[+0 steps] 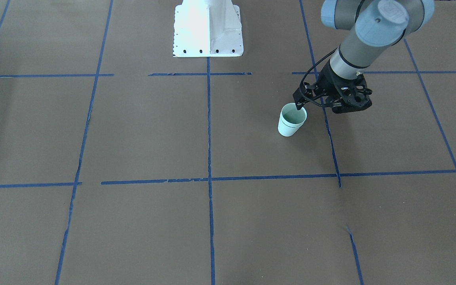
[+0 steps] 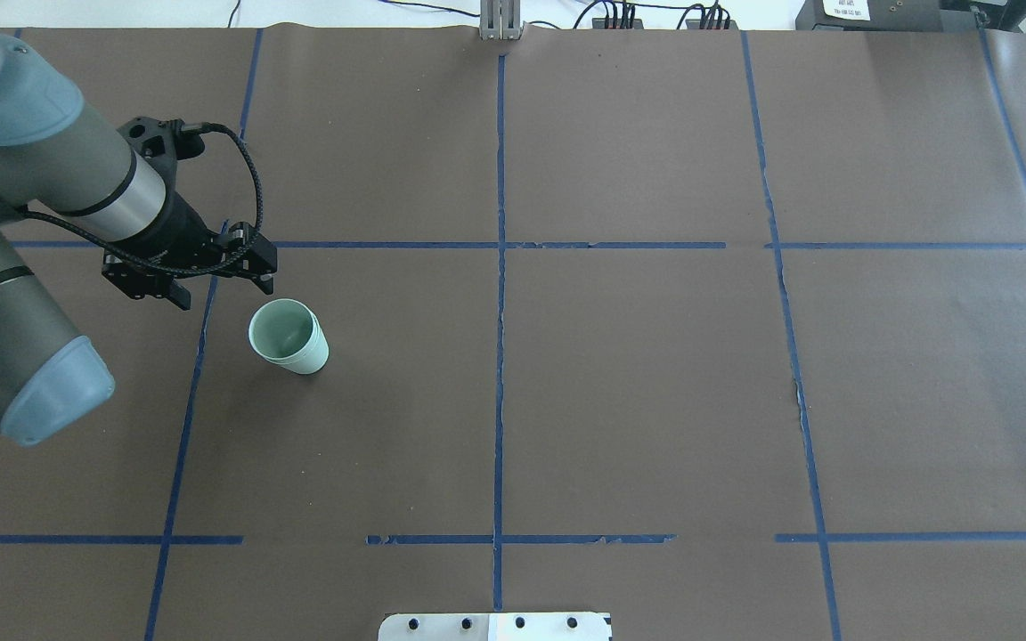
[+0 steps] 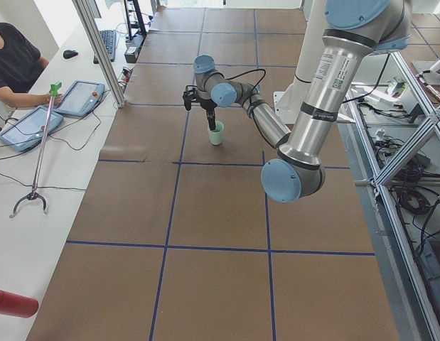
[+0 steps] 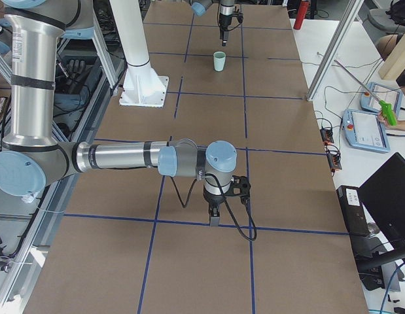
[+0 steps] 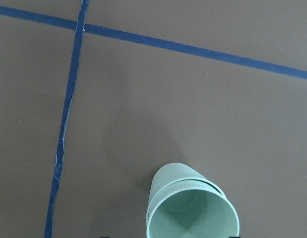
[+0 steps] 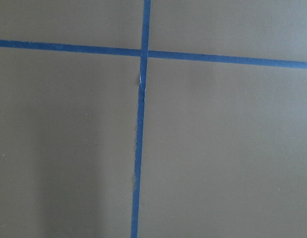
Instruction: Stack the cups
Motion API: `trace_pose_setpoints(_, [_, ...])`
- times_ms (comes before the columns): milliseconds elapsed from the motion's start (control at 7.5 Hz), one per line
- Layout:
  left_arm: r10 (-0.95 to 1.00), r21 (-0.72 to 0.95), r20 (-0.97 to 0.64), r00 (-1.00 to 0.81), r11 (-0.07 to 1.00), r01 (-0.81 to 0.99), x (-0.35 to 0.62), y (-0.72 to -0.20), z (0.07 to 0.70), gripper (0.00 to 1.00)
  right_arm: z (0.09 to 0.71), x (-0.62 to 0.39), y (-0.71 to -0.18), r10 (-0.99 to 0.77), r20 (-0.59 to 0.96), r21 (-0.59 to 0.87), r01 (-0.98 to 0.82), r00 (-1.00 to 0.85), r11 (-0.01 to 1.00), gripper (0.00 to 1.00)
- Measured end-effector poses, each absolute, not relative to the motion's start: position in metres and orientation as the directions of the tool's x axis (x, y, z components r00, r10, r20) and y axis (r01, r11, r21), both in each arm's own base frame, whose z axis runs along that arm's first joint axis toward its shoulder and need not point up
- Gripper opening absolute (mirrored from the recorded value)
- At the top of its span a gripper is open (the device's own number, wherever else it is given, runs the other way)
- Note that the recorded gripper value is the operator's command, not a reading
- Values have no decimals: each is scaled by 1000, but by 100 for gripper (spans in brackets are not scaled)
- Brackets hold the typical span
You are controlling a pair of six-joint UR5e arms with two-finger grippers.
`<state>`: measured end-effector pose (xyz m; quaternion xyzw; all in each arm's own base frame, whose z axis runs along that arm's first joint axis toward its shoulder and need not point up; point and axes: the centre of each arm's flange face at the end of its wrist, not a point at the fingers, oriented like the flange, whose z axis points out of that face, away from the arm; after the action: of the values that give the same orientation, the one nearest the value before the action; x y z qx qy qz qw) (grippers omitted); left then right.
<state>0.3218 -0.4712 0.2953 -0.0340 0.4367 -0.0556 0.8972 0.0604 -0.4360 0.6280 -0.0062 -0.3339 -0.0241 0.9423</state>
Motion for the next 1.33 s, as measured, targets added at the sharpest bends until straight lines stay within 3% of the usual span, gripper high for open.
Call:
trace_pose_setpoints(533, [168, 201, -708, 686, 979, -33, 175, -516, 370, 100, 628, 60, -436, -42, 630, 4, 50, 776, 999, 100])
trace_pose_setpoints(933, [147, 183, -670, 728, 983, -30, 74, -518, 461, 100, 628, 60, -436, -42, 630, 4, 50, 776, 999, 100])
trace_pose_setpoints(1333, [79, 94, -730, 679, 995, -14, -5, -485, 550, 100, 628, 60, -436, -42, 630, 5, 50, 776, 999, 100])
